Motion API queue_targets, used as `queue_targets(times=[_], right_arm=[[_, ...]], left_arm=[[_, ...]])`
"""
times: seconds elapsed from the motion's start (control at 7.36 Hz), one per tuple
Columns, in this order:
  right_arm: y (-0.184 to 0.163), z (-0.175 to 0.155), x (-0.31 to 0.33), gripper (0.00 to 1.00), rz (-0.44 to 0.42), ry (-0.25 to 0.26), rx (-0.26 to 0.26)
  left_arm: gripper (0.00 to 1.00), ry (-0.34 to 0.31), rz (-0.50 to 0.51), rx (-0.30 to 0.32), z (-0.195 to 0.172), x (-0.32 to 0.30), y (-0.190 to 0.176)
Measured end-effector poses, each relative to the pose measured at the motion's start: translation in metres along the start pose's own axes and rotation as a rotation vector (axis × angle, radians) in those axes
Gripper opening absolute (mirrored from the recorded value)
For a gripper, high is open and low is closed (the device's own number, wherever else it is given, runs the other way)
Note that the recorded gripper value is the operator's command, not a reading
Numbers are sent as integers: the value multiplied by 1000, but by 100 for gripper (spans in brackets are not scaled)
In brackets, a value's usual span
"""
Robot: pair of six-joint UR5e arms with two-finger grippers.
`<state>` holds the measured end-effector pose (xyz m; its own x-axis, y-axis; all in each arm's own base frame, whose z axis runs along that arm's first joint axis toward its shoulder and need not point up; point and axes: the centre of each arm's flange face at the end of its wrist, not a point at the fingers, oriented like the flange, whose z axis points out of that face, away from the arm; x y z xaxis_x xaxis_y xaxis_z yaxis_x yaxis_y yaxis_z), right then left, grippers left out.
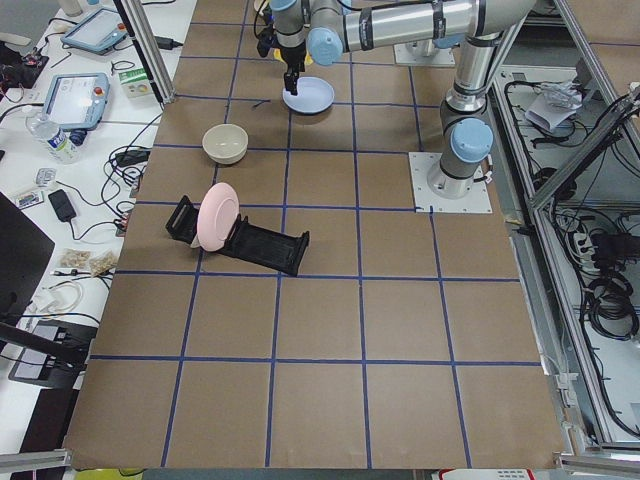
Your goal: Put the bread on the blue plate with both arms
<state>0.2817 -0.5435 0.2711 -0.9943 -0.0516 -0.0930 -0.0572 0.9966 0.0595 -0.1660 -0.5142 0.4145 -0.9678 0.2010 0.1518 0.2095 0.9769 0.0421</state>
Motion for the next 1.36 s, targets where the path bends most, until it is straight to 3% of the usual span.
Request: queue_targets(times=[0.41, 0.82, 0.95, 1.09, 1.22, 1.36], right_arm=[[13, 49, -21, 0, 46, 7, -19], [29, 65, -34, 0, 61, 16, -44], [30, 70, -37, 31, 61, 18, -49], [30, 76, -40, 81, 57, 19, -50], [28, 81, -41, 100, 52, 19, -46], [26, 85, -42, 100, 48, 16, -37]], left_arm=[[100, -82, -57, 34, -43, 2, 24], [100, -164, -124, 66, -71, 0, 26], [100, -163, -151, 61, -77, 0, 21], [100, -161, -164, 53, -79, 1, 18], [100, -161, -168, 49, -79, 1, 17], [100, -160, -169, 47, -79, 2, 17]])
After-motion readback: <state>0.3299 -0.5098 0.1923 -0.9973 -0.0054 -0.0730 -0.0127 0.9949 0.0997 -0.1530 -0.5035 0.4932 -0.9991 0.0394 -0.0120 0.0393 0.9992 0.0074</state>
